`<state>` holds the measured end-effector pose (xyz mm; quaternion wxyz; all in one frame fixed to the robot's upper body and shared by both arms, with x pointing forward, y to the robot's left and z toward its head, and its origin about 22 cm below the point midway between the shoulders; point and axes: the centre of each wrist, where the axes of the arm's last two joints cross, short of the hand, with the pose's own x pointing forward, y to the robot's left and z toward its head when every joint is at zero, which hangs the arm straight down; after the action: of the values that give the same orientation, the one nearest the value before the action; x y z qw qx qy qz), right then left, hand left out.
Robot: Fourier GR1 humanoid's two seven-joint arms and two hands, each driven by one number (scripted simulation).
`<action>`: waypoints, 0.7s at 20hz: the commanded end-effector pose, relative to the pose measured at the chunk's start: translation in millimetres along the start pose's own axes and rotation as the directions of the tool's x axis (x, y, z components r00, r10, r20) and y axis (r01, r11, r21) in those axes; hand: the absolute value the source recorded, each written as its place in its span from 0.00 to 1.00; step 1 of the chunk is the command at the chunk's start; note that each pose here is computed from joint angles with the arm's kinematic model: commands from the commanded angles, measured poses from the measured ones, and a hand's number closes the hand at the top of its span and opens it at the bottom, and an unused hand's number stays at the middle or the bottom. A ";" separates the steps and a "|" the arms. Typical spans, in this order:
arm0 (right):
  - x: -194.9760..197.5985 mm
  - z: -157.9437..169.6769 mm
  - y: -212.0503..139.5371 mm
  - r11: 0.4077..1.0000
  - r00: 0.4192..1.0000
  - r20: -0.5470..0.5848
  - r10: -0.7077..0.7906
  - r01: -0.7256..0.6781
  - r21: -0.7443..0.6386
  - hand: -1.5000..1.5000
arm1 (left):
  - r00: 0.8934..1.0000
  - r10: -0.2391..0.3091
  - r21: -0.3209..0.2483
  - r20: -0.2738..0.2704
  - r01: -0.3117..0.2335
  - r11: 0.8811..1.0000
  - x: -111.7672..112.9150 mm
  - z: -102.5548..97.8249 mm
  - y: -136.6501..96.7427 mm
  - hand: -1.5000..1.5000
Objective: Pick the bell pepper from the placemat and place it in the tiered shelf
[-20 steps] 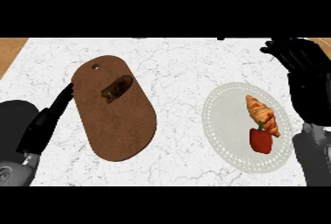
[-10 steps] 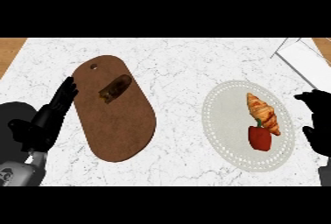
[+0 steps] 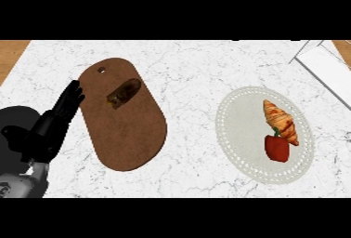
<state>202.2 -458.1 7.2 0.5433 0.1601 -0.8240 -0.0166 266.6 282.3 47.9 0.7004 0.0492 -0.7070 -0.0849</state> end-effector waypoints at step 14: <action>30.4 -17.1 -2.1 0.906 0.958 0.019 0.287 -0.277 0.321 0.00 | 1.000 0.000 0.000 -0.013 0.000 1.000 18.4 8.9 -8.9 0.50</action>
<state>198.0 -474.5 40.3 0.5690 0.0351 -0.8075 0.1514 258.9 277.8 59.0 0.7016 0.0514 -0.7060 -0.0811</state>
